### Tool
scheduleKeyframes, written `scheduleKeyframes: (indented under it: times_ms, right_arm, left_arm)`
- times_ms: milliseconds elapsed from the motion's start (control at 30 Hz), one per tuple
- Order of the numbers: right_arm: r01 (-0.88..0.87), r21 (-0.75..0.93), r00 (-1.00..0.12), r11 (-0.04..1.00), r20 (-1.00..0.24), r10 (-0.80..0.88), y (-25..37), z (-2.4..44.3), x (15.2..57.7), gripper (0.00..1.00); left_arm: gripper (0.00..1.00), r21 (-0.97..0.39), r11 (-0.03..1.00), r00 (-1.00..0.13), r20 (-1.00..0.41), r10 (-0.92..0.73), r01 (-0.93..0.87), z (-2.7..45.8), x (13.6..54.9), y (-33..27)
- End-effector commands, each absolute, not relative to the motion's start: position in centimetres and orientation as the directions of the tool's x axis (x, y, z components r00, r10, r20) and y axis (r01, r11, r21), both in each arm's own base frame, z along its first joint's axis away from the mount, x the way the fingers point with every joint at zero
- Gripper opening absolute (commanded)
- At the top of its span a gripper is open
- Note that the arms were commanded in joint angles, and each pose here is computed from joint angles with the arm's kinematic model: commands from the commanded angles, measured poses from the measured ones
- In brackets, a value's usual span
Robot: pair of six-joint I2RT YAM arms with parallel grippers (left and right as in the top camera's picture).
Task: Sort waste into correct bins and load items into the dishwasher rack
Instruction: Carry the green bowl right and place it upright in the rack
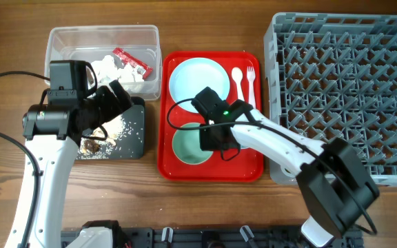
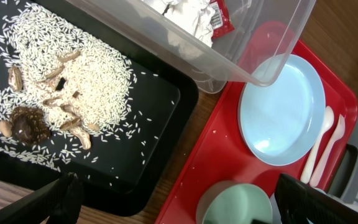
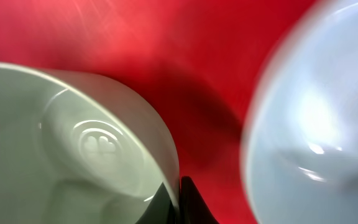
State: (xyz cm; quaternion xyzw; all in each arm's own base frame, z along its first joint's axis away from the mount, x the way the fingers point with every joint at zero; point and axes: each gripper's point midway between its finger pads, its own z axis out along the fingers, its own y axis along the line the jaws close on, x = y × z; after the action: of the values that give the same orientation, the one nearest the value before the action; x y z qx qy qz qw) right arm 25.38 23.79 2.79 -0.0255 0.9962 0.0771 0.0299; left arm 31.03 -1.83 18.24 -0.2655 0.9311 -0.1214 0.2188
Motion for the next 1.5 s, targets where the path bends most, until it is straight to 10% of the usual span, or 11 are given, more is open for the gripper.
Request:
scheduleKeyframes:
  times_ms: [0,300,600,1000,1467]
  right_arm:
    - [-0.09,0.177,-0.981,0.98,-0.188,-0.056,23.9,8.5,26.5,0.04]
    - [0.083,-0.045,-0.852,0.996,-0.521,0.047,15.1,18.4,29.9,0.04]
    - [0.492,-0.384,-0.569,0.781,-0.821,-0.045,2.0,26.8,36.3,0.04]
    - [0.544,-0.705,-0.638,0.455,-0.699,-0.323,-4.9,26.3,47.6,0.04]
    - [0.437,-0.785,-0.727,0.438,-0.595,-0.341,-6.5,17.8,50.9,0.04]
  left_arm:
    - [1.0,-0.354,0.832,-0.762,-0.354,-0.542,-0.428,18.9,31.4,-1.8]
    - [1.0,-0.354,0.832,-0.762,-0.354,-0.542,-0.428,18.9,31.4,-1.8]
    - [1.0,-0.354,0.832,-0.762,-0.354,-0.542,-0.428,18.9,31.4,-1.8]
    - [1.0,-0.354,0.832,-0.762,-0.354,-0.542,-0.428,18.9,31.4,-1.8]
    - [1.0,-0.354,0.832,-0.762,-0.354,-0.542,-0.428,18.9,31.4,-1.8]
